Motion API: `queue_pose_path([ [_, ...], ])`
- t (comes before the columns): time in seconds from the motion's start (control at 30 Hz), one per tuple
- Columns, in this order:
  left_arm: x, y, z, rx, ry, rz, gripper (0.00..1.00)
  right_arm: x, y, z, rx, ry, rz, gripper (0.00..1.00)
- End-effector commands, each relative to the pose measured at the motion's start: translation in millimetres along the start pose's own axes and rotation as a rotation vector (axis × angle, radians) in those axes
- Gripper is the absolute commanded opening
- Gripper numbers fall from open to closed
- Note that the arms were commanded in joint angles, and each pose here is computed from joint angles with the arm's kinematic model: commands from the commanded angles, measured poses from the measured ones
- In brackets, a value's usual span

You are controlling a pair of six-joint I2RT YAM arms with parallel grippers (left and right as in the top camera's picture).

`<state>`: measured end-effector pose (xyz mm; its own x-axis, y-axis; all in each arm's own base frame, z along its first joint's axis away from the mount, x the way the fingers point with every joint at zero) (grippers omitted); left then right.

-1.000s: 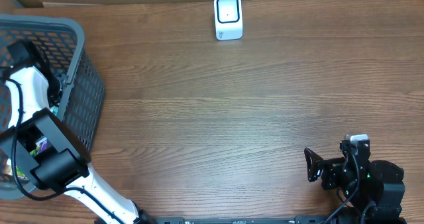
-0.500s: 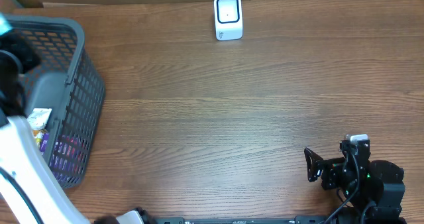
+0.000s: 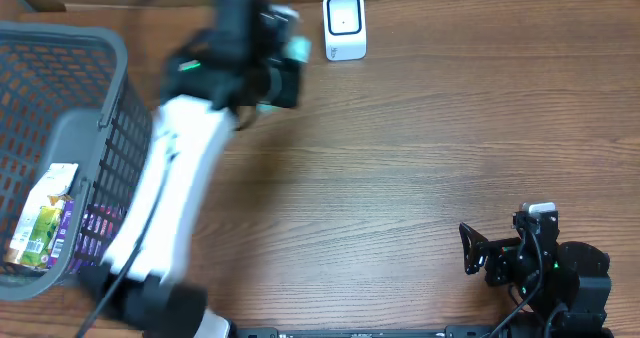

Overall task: Scan the item barcode
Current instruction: 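Carry the mint-green packet out and drop it on the table center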

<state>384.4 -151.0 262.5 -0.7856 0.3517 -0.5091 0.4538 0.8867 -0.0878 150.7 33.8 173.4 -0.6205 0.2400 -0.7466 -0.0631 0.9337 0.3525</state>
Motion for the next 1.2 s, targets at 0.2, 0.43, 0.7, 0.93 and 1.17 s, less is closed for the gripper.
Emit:
queue_pose_path([
  [0.2,36,-92,133,0.167,0.268,0.108,0.04,-8,2,-5,0.002,-0.027,-0.006,1.00],
  [0.43,35,-139,136,0.281,0.239,0.141,0.59,-8,2,-5,0.002,-0.027,-0.006,1.00],
  [0.7,-26,-107,68,0.257,0.088,0.126,1.00,-8,2,-5,0.002,-0.027,-0.006,1.00],
  [0.93,-53,29,-109,-0.048,-0.183,-0.126,1.00,-8,2,-5,0.002,-0.027,-0.006,1.00],
  [1.17,72,163,-211,-0.343,-0.090,-0.671,0.99,-8,2,-5,0.002,-0.027,-0.006,1.00],
])
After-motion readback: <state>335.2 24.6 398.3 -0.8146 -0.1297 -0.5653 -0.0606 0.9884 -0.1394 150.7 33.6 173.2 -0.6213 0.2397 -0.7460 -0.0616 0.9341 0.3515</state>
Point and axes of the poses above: each gripper's point midway between its finger pads, its own z axis out along the fingers, its own y axis along the line the jaws close on, x = y × z, the point moved 4 cm from there along -z, back along the fingers, and after that the axes turned 11 degrees about z, right-handed, at the moved point
